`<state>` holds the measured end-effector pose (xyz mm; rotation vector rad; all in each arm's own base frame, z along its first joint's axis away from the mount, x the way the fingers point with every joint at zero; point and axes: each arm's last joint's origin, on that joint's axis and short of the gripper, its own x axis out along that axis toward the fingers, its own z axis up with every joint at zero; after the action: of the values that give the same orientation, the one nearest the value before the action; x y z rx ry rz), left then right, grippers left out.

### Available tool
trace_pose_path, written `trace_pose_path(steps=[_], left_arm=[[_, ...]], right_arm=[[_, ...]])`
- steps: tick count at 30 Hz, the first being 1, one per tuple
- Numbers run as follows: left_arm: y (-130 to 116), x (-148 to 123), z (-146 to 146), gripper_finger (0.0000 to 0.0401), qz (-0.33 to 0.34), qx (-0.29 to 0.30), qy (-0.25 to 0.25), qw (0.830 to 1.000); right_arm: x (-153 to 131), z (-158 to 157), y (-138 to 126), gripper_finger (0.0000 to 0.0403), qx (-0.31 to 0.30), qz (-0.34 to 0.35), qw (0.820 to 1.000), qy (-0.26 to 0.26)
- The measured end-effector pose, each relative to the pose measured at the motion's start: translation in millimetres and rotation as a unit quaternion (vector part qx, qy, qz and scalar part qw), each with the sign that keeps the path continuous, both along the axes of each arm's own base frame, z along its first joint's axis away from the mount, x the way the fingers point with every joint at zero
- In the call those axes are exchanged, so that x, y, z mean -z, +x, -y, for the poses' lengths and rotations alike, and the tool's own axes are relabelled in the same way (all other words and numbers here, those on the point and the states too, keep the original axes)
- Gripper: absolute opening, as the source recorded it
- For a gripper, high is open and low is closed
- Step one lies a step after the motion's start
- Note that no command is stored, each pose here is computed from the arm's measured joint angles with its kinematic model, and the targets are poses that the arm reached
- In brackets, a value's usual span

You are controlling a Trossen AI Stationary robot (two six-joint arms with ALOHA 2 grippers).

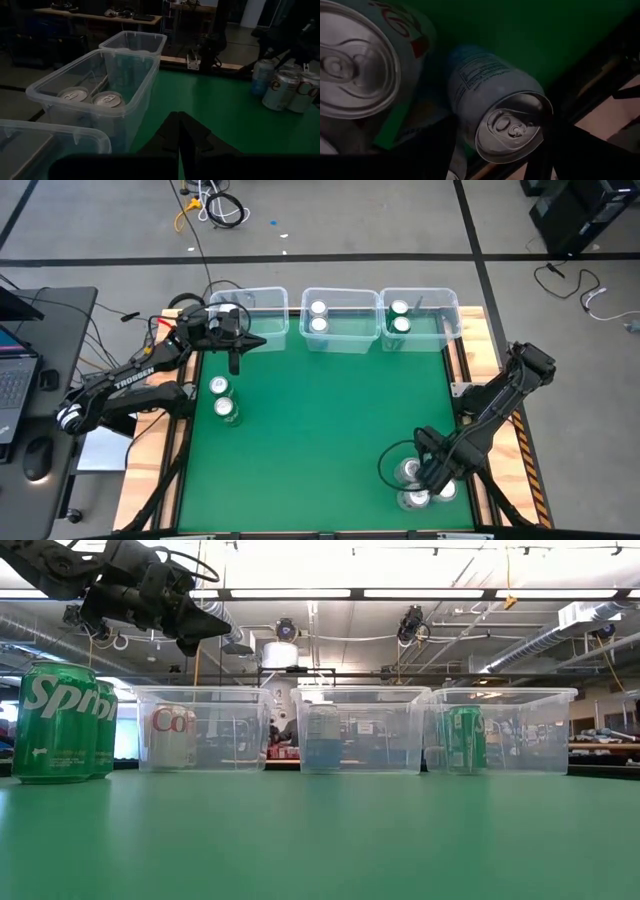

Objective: Sort soda cans
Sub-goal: Put the top blue white soda can into the middle transparent bin

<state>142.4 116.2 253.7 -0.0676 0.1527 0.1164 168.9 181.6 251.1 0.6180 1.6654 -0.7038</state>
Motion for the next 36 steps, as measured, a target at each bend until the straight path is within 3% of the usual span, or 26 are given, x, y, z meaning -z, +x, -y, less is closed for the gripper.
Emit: trace_pose_path(steps=[10,22,36], left_arm=[[2,0,3,0.0004,0.001,0.008,-0.007,1.0],[4,0,5,0.0004,0.001,0.018,-0.007,1.0],[4,0,5,0.0004,0.0,0.017,-0.008,1.0]], right_arm=[[-17,-5,12,0.0274,0.005,0.056,0.998,0.013],[-18,2,5,0.0278,-0.001,0.023,0.999,-0.021],[6,1,5,0.0281,-0.022,0.026,0.999,0.005]])
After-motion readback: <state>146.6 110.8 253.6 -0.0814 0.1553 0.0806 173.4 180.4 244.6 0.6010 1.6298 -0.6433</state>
